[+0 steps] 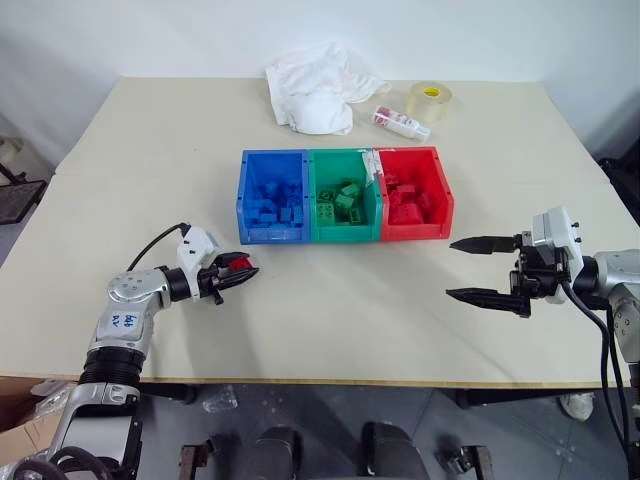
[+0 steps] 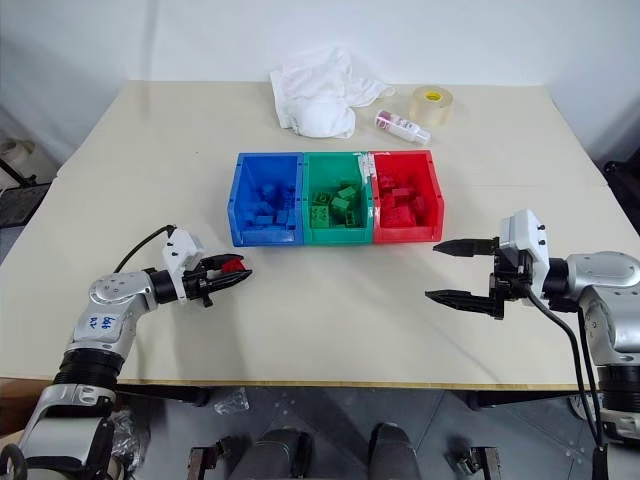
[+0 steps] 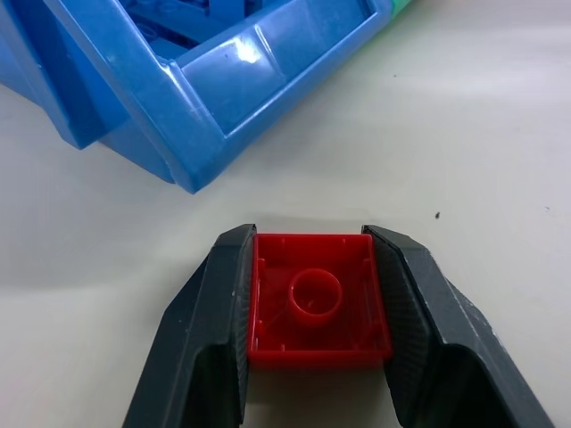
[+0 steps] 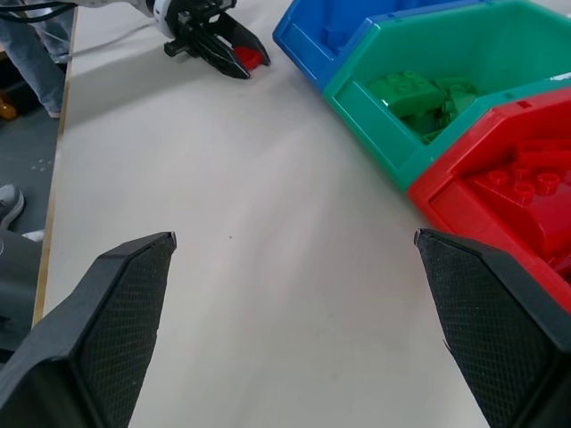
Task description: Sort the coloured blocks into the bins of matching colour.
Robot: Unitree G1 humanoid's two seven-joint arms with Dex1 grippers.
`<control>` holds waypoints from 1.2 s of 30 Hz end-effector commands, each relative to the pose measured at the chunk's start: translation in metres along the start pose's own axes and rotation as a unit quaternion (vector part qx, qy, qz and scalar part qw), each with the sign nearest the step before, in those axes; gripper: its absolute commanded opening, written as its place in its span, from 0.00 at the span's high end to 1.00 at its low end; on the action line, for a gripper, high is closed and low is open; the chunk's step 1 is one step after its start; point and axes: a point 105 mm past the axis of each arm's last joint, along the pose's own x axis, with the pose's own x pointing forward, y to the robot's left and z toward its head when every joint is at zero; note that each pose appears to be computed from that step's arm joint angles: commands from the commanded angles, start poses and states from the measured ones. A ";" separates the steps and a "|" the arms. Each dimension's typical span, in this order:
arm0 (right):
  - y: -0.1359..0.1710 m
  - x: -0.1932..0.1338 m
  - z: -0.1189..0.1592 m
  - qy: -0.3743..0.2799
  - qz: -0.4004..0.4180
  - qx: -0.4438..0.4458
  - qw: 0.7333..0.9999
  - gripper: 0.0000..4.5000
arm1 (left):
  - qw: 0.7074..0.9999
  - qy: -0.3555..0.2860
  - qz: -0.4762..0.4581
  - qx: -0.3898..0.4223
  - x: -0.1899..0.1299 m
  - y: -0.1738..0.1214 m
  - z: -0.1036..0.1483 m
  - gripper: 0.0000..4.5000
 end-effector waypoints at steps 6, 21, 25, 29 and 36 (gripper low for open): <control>0.002 -0.009 0.013 -0.020 -0.035 -0.032 0.999 0.00 | 0.986 -0.113 -0.118 0.047 0.052 -0.040 0.086 0.67; 0.025 -0.025 0.006 -0.031 -0.118 -0.018 0.992 0.00 | 0.975 -0.192 -0.099 0.045 0.193 -0.074 0.210 0.67; 0.028 -0.027 0.006 -0.033 -0.127 -0.017 0.991 0.00 | 0.982 -0.180 -0.053 0.031 0.207 -0.077 0.217 0.37; 0.030 -0.027 0.006 -0.032 -0.132 -0.016 0.991 0.00 | 0.979 -0.196 -0.041 0.019 0.209 -0.079 0.225 0.09; 0.028 -0.023 0.007 -0.033 -0.125 -0.016 0.992 0.00 | 0.970 -0.234 -0.066 0.009 0.195 -0.071 0.234 0.01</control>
